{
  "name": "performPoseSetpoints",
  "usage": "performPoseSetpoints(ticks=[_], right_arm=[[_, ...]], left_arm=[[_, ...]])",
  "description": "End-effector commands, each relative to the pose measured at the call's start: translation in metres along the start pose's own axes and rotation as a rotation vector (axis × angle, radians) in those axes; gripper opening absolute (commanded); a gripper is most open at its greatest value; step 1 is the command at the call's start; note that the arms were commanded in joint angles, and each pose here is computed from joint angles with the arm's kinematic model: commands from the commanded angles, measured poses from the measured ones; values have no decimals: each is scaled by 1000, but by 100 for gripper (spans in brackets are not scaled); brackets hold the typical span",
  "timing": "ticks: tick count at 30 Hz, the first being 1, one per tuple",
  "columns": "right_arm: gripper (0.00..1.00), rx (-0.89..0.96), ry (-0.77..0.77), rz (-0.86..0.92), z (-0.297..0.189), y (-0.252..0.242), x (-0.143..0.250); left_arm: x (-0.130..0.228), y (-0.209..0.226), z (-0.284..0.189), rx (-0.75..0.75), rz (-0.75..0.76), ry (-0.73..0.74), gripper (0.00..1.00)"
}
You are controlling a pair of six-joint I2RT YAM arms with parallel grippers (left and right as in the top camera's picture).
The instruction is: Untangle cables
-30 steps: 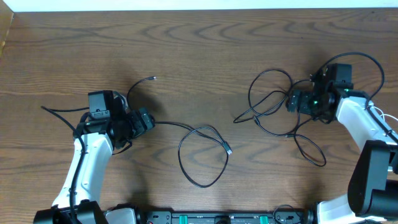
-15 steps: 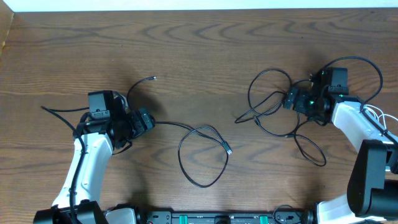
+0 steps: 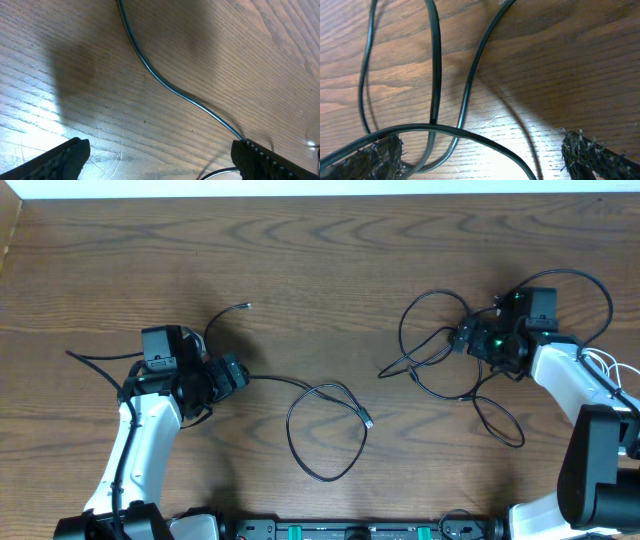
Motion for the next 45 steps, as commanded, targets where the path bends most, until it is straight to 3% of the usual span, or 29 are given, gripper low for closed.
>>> performPoseSetpoints(ticks=[1, 9, 16, 21, 23, 25, 26, 27, 30, 32, 39, 45], right_arm=[[99, 85, -21, -13, 5, -3, 7], [99, 295, -131, 24, 8, -11, 12], [99, 300, -137, 49, 14, -18, 22], [92, 309, -124, 49, 15, -22, 26], [83, 310, -121, 46, 15, -22, 26], [52, 311, -119, 47, 15, -22, 27], [46, 311, -119, 47, 15, -22, 27], [48, 311, -119, 47, 15, -22, 27], [83, 319, -124, 47, 15, -23, 26], [91, 330, -126, 46, 14, -24, 26], [94, 346, -115, 50, 0, -21, 25], [99, 510, -152, 58, -19, -41, 24]], left_arm=[[2, 3, 2, -13, -4, 10, 96], [2, 3, 2, -13, -4, 10, 96], [2, 3, 2, -13, -4, 10, 96], [2, 3, 2, -13, -4, 10, 96], [2, 3, 2, -13, -4, 10, 96], [2, 3, 2, -13, -4, 10, 96], [2, 3, 2, -13, -4, 10, 96], [2, 3, 2, -13, -4, 10, 96], [2, 3, 2, -14, -4, 9, 96], [2, 3, 2, -14, -4, 9, 96], [7, 4, 2, -20, -11, 33, 96], [8, 4, 3, -21, -13, 37, 96]])
Point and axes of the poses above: each gripper's point midway between its finger pads, its own z axis out along the fingers, its own y axis along the line the jaws close on, x = y × z, the point moved 7 cm from there along -z, back along the fingers, and after that the axes turned 8 degrees about z, right-handed, at the moved point
